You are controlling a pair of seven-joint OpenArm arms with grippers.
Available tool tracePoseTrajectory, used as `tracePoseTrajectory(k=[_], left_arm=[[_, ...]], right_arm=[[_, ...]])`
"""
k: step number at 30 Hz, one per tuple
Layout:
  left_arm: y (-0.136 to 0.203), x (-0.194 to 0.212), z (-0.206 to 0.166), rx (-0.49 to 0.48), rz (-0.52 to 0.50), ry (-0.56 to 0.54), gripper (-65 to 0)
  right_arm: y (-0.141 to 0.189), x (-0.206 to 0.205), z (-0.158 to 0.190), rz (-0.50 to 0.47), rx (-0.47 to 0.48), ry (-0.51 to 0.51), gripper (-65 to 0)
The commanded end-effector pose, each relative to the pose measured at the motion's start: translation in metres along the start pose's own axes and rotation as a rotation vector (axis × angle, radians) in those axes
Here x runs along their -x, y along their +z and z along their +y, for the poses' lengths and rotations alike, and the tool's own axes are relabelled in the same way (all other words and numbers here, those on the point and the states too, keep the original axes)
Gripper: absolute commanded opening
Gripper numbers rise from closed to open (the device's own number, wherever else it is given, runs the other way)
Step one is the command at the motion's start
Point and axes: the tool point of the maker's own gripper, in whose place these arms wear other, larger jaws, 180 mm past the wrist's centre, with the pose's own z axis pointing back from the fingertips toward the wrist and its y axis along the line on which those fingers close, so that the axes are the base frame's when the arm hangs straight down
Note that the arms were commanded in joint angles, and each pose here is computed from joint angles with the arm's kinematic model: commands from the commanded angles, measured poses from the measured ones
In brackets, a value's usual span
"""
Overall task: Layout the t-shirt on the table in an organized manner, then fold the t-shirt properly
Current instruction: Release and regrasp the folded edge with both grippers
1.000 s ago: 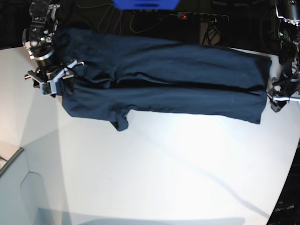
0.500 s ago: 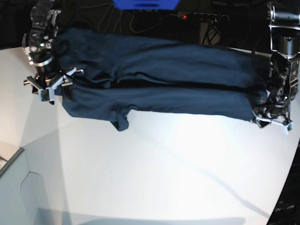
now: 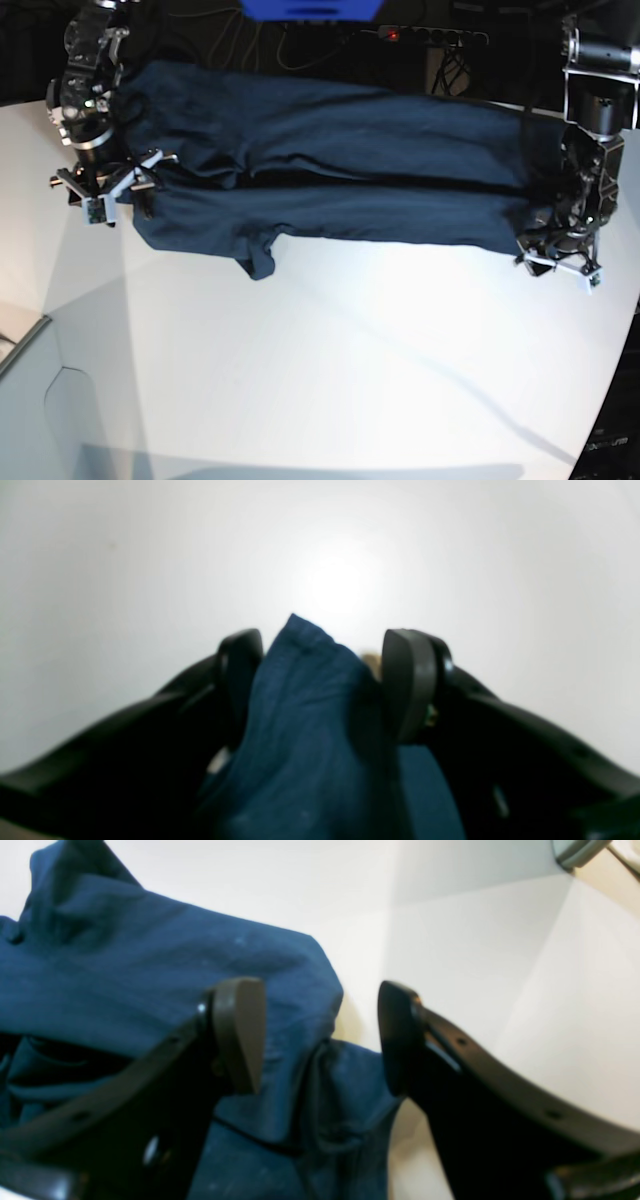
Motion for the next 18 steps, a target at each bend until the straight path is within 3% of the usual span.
tracePoseTrajectory(k=[1, 9, 12, 18], left_arm=[[0.001, -0.027, 0.0, 0.005, -0.061, -0.005, -31.2], [0.001, -0.029, 0.0, 0.005, -0.062, -0.006, -63.6], [0.001, -0.029, 0.0, 0.005, -0.061, -0.004, -63.8], [0.001, -0.029, 0.001, 0.004, -0.061, -0.003, -64.9]], right_arm=[[-0.002, -0.023, -0.007, -0.071, 0.013, 0.005, -29.4], [-0.015, -0.047, -0.009, -0.119, 0.007, 0.01, -29.1], [-0.031, -0.05, -0.002, -0.059, -0.051, 0.016, -29.1], [-0.06, -0.03, -0.015, 0.159, -0.083, 0.061, -29.1]])
